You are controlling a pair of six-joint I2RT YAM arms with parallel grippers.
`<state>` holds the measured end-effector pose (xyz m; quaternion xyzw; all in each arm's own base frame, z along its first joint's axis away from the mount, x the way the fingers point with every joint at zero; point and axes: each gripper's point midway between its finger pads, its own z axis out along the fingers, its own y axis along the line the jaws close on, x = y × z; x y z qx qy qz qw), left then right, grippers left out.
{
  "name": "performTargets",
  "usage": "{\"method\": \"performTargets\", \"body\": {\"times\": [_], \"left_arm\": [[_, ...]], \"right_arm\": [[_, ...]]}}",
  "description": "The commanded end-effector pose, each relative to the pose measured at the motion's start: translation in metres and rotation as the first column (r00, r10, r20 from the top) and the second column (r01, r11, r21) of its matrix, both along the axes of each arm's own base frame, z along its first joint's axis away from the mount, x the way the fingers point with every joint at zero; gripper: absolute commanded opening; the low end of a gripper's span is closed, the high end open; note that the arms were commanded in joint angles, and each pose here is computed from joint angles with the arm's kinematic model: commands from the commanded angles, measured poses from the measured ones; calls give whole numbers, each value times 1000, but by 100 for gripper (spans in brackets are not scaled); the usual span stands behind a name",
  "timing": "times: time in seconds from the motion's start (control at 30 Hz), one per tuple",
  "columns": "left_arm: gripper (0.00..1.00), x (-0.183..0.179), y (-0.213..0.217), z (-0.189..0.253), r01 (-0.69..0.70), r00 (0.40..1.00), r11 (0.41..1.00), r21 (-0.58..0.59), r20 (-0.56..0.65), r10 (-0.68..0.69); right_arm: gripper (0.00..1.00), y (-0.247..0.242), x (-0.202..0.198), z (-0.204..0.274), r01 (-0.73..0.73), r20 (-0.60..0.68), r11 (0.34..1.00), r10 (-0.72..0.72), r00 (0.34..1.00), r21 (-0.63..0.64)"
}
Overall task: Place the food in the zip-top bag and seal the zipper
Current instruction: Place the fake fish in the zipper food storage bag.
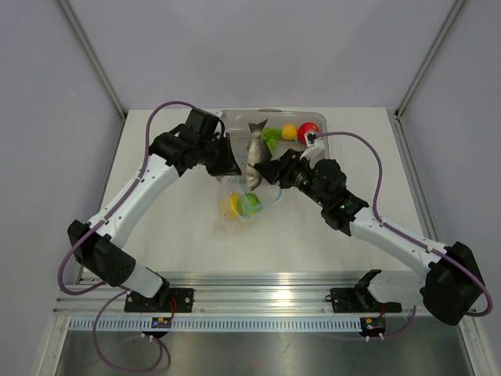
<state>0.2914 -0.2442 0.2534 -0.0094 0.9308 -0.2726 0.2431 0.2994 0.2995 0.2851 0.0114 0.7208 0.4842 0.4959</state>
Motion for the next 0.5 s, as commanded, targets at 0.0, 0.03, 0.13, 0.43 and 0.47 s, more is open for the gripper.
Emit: {"method": "performTargets", "body": {"times": [0.0,0.03,0.13,0.43,0.47], "left_arm": [[0,4,-12,41,28,997,991,-132,82,-17],[0,3,-14,43,31,997,989,-146,77,-20],[0,2,-19,46,37,997,984,-175,72,-24],[0,4,-25,42,38,998,976,-216,59,-26],[0,4,-24,40,34,998,976,-214,52,-24]], "right_arm": [[16,4,-1,28,28,60,994,-35,998,103],[17,6,-1,23,26,46,994,-31,998,103],[19,8,-1,8,58,3,990,-59,998,129],[11,19,-4,-23,77,-76,979,-63,995,190],[9,21,-5,-25,69,-80,981,-55,995,183]]}}
